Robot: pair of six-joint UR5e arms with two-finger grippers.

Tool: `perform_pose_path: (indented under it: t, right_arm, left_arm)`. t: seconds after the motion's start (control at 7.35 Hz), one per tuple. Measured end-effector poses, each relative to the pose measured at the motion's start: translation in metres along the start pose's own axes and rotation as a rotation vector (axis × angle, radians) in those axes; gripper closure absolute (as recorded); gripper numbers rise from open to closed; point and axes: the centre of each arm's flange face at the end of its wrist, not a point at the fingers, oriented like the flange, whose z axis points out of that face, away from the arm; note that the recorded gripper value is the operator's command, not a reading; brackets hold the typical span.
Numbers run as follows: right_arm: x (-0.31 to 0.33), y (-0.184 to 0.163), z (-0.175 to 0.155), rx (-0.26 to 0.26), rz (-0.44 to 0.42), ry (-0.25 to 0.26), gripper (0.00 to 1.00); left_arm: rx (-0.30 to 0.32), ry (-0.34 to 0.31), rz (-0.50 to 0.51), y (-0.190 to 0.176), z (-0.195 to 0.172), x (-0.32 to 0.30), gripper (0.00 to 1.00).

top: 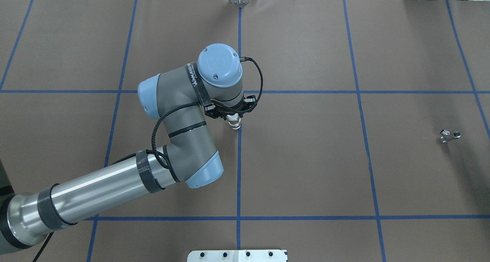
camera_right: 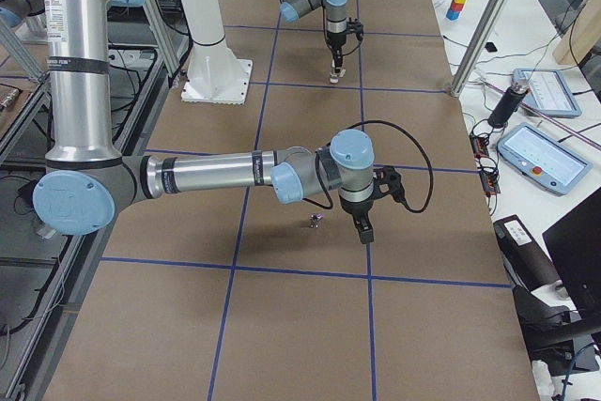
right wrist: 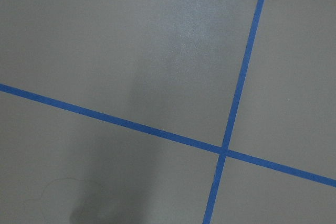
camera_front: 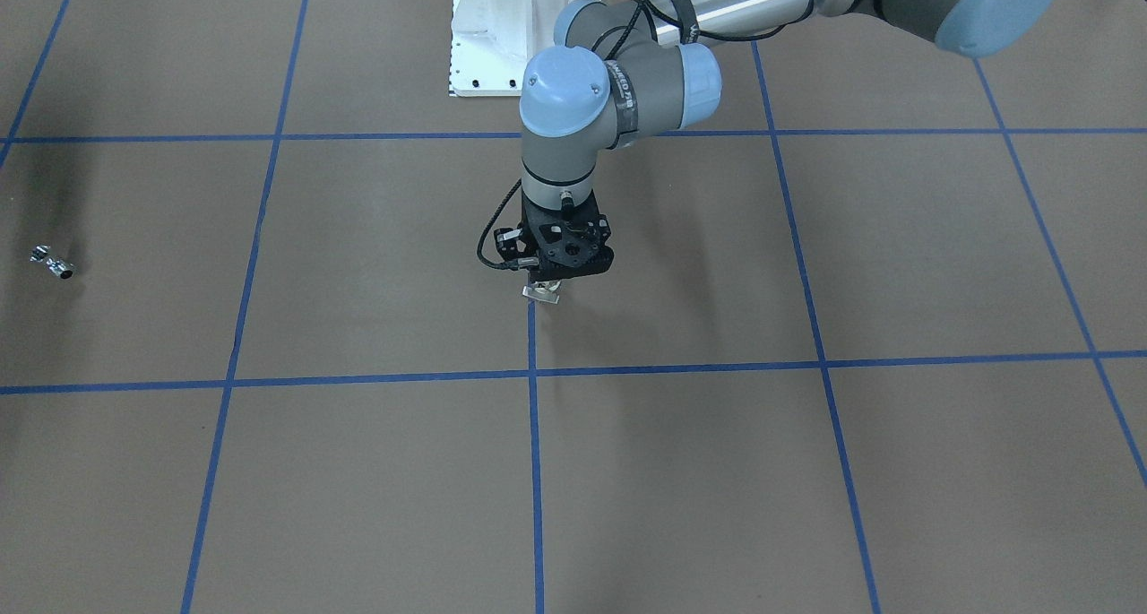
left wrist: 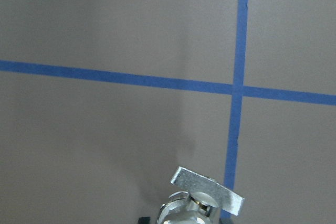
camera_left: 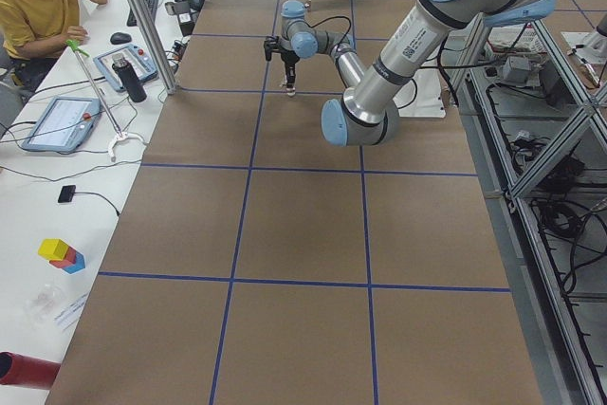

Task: Assemble PPR valve and pipe with both arms
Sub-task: 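Carry the white valve with the left gripper to the table center, then lower the white valve upright and open the left gripper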

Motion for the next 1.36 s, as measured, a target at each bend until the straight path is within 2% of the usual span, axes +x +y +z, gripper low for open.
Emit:
perform_pose_path:
  t: [0.14, 0.41, 0.68, 0.82, 0.95, 1.23, 1.36]
  right_arm:
    - [-0.0001, -0.0002, -0.0001, 0.0, 0.0, 0.0, 0.0]
    - [-0.0001, -0.0002, -0.0001, 0.0, 0.0, 0.0, 0.0]
    - [-0.0001, -0.0003, -0.0001, 0.0, 0.0, 0.0, 0.0]
    - [-0.0001, -0.0003, -0.0001, 0.0, 0.0, 0.0, 0.0]
    - [-0.0001, -0.0003, -0.0001, 0.0, 0.0, 0.0, 0.0]
    - [-0.0001, -0.0003, -0.0001, 0.0, 0.0, 0.0, 0.0]
    - [-0.0001, -0.0002, -0.0001, 0.0, 0.0, 0.0, 0.0]
  left_arm:
    - [0.008, -0.003, -0.012, 0.0054, 0.0028, 0.0092, 0.91]
    - [0.012, -0.007, -0.015, 0.0087, 0.0054, 0.0152, 0.89]
    - [0.015, -0.009, -0.014, 0.0088, 0.0057, 0.0155, 0.77]
    - [0.015, -0.009, -0.011, 0.0089, 0.006, 0.0153, 0.49]
    - [0.015, -0.01, -0.009, 0.0088, 0.0065, 0.0148, 0.37]
    - [0.016, -0.011, 0.001, 0.0086, 0.0077, 0.0134, 0.0]
    - [0.019, -0.012, 0.018, 0.0082, 0.0088, 0.012, 0.0]
